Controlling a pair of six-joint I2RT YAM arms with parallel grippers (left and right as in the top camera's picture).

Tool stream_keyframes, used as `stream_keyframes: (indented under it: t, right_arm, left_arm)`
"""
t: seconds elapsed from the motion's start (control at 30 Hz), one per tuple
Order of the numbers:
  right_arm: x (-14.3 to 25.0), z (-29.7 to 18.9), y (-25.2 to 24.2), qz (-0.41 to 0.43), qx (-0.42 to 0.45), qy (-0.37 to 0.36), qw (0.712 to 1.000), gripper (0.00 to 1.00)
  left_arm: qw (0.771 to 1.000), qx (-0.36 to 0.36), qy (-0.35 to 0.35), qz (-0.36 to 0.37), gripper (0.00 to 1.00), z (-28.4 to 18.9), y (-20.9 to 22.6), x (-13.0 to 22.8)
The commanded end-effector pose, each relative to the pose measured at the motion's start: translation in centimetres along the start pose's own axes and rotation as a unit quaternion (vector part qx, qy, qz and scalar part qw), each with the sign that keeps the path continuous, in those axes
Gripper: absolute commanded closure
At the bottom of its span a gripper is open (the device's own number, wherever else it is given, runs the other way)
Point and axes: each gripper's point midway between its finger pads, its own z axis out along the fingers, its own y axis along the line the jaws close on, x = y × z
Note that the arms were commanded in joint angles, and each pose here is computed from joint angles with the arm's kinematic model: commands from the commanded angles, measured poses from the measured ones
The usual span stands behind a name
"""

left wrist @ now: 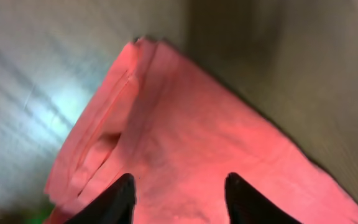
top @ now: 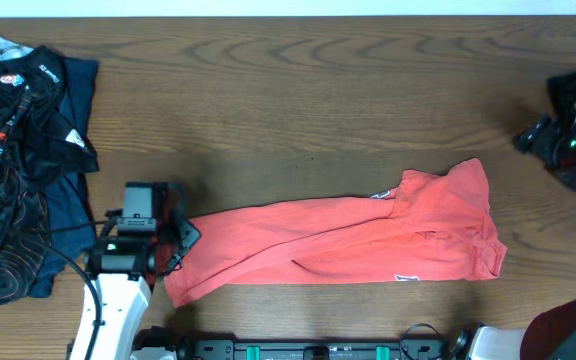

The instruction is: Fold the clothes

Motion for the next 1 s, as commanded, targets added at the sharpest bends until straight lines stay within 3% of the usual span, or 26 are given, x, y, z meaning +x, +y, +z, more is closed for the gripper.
stream_keyframes:
  t: [0.0, 0.5, 0.87, 0.9, 0.97]
  right_arm:
    - [-0.3, -1.7, 1.7, -0.057, -0.012, -0.008, 0.998, 0.17]
    - [3.4, -1.0, 8.1, -0.169, -0.070, 0.039, 0.982, 0.14]
    - [4.5, -1.2, 10.5, -0.206, -0.112, 0.047, 0.971, 0.14]
    - [4.5, -1.2, 10.5, -0.206, -0.113, 0.047, 0.971, 0.14]
    - [4.5, -1.2, 10.5, -0.206, -0.113, 0.046, 0.971, 0.15]
  left_arm:
    - [0.998, 0.020, 0.051, -0.029, 0.46, 0.2, -0.2, 0.7]
    - [0.991, -0.023, 0.105, -0.085, 0.37, 3.3, 3.3, -1.0]
    - [0.987, -0.033, 0.142, -0.065, 0.30, 7.4, 3.3, -1.4]
    - [0.987, -0.036, 0.145, -0.065, 0.33, 7.7, 3.4, -1.3]
    - [0.986, -0.037, 0.150, -0.063, 0.53, 8.5, 3.5, -1.4]
